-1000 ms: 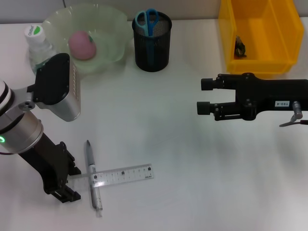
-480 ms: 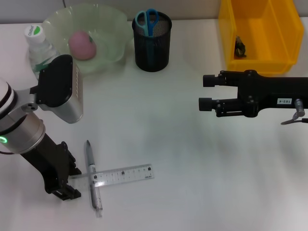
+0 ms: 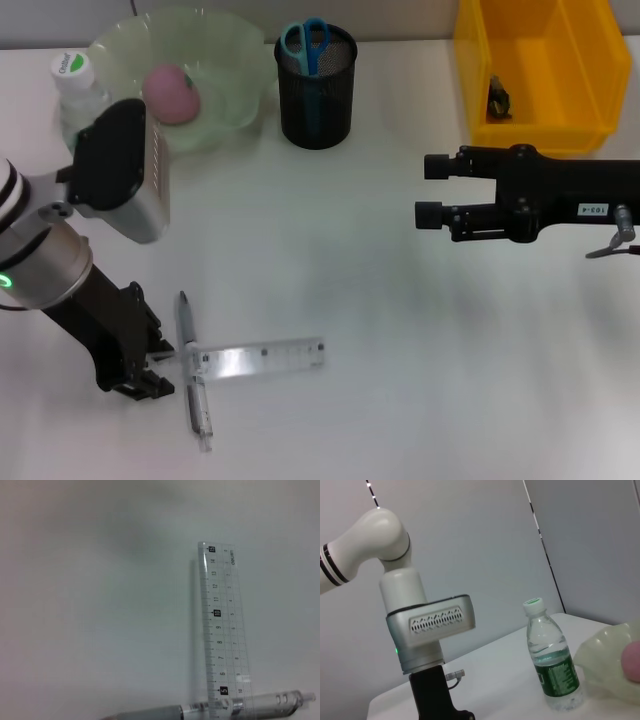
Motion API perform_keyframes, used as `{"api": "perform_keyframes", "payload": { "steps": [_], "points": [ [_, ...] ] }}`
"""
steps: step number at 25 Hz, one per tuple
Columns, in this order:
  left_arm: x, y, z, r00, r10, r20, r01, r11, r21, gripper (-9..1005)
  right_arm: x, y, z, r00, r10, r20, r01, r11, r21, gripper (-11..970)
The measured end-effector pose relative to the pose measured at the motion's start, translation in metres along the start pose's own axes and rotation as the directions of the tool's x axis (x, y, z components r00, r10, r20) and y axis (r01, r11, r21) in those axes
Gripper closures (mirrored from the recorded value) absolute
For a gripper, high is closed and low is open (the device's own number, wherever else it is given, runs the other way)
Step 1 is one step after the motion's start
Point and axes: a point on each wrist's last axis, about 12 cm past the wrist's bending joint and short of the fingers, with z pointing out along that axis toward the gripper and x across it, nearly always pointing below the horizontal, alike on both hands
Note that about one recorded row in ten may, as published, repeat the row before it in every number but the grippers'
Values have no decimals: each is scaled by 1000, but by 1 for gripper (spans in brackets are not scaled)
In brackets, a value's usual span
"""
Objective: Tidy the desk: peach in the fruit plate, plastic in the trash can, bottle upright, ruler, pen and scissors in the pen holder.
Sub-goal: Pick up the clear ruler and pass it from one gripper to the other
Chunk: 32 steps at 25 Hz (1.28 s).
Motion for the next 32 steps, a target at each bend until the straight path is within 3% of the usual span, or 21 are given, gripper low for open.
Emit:
{"api": "perform_keyframes", "payload": {
  "steps": [6, 11, 19, 23, 27, 32],
  "points": [
    [5, 1, -24, 989, -27, 146, 30, 999, -21, 611, 3, -2, -14, 999, 11, 44, -14, 998, 53, 158],
    [12, 5, -38, 947, -77, 311, 91, 995, -31, 611, 7, -1, -29, 996, 9, 85, -17, 995, 101, 158],
    [16, 7, -30, 860, -132, 494, 155, 988, -7, 611, 17, 5, -39, 989, 49, 141, -67, 989, 128, 158],
    [14, 6, -21, 834, -128, 536, 141, 990, 16, 611, 15, 6, -38, 969, 178, 173, -196, 976, 93, 158],
    [10, 7, -16, 843, -102, 529, 113, 994, 12, 611, 5, 5, -43, 926, 314, 207, -330, 943, 47, 158],
    [4, 11, -15, 857, -63, 511, 91, 995, -29, 611, -11, -4, -50, 823, 531, 202, -545, 838, 15, 158]
  ]
}}
